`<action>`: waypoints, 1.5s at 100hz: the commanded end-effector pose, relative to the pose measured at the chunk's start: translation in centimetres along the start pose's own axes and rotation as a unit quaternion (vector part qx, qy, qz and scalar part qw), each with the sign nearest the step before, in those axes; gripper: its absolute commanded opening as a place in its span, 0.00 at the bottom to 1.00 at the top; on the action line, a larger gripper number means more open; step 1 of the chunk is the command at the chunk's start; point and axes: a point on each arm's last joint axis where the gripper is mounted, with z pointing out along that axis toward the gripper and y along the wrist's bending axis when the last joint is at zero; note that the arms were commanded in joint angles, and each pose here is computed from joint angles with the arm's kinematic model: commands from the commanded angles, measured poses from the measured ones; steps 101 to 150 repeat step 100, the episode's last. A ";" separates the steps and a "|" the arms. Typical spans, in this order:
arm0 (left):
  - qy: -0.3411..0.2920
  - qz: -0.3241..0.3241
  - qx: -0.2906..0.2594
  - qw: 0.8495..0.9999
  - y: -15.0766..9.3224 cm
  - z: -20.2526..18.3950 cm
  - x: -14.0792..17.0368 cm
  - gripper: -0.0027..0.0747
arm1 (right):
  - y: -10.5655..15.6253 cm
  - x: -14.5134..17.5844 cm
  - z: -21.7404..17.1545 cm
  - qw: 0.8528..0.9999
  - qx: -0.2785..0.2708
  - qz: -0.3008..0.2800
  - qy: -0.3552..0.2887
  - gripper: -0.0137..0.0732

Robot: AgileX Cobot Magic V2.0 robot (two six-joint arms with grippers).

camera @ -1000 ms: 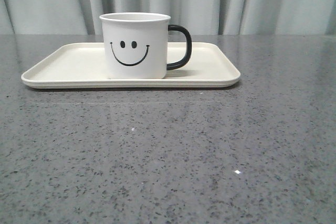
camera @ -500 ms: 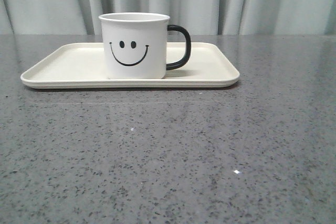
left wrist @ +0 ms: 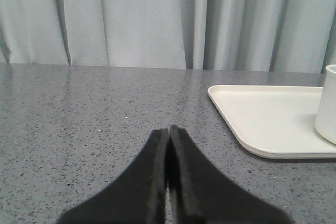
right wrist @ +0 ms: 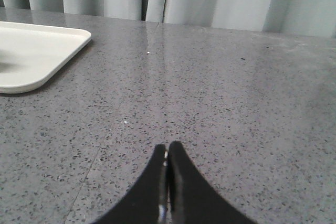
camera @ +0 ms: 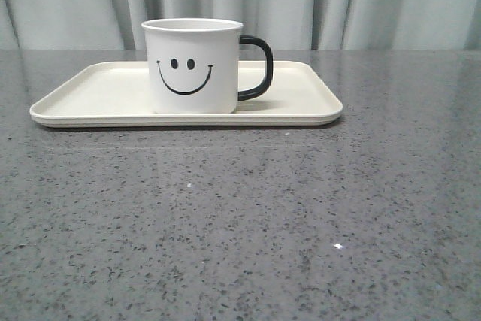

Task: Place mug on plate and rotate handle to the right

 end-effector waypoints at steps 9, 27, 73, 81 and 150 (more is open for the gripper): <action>-0.048 -0.005 0.013 0.999 -0.2 -0.2 -0.5 0.01 | -0.2 -0.9 -0.1 0.996 0.012 -0.002 -0.085 0.08; -0.048 -0.005 0.013 0.999 -0.2 -0.2 -0.5 0.01 | -0.2 -0.9 -0.1 0.996 0.012 -0.002 -0.085 0.08; -0.048 -0.005 0.013 0.999 -0.2 -0.2 -0.5 0.01 | -0.2 -0.9 -0.1 0.996 0.012 -0.002 -0.085 0.08; -0.048 -0.005 0.013 0.999 -0.2 -0.2 -0.5 0.01 | -0.2 -0.9 -0.1 0.996 0.012 -0.002 -0.085 0.08; -0.048 -0.005 0.013 0.999 -0.2 -0.2 -0.5 0.01 | -0.2 -0.9 -0.1 0.996 0.012 -0.002 -0.085 0.08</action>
